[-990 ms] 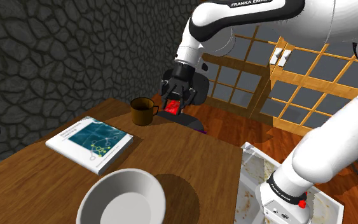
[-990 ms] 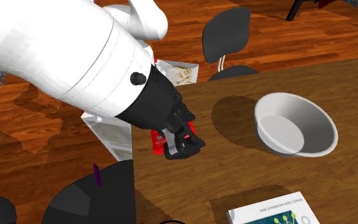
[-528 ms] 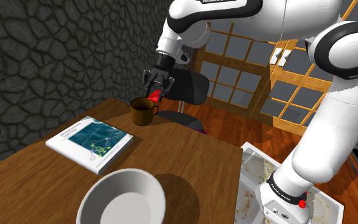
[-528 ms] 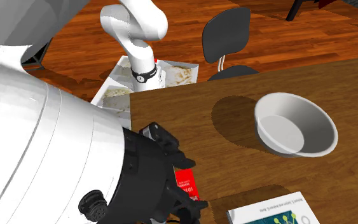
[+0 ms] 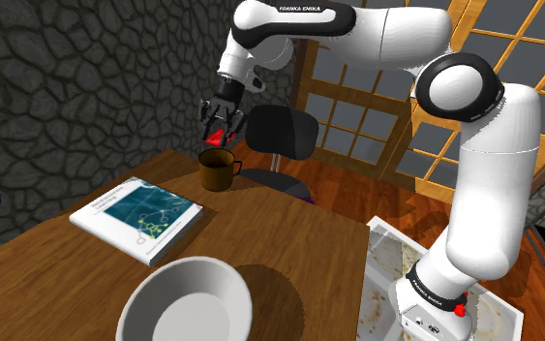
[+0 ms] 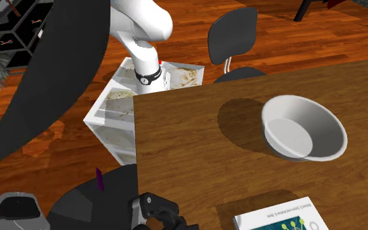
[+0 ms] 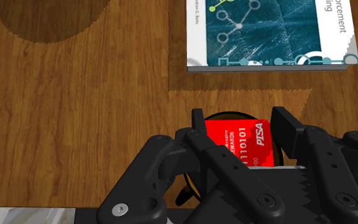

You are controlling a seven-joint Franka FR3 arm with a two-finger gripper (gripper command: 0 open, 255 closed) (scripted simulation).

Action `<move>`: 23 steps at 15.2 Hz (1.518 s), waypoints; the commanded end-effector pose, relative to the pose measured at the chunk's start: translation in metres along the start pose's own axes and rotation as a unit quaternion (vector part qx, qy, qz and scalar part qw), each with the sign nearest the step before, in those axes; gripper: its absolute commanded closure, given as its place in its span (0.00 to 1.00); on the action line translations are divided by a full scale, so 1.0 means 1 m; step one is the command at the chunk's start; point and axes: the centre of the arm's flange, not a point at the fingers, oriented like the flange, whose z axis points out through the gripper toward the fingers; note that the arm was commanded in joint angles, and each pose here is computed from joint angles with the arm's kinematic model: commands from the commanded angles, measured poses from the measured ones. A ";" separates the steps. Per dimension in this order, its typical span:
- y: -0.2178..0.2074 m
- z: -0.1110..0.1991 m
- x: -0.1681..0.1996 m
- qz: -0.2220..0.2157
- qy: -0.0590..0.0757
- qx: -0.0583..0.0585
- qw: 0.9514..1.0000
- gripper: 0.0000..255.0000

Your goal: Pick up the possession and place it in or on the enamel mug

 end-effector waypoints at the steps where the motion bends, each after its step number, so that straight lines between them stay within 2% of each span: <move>1: -0.001 0.008 0.006 0.000 0.000 0.000 1.000 1.00; 12: 0.000 0.058 0.038 0.000 0.000 0.000 1.000 1.00; 20: 0.000 0.058 0.038 0.000 0.000 0.000 1.000 1.00; 21: -0.001 0.058 0.038 0.000 0.000 0.000 1.000 0.00; 23: -0.001 0.058 0.038 0.000 0.000 0.000 1.000 0.00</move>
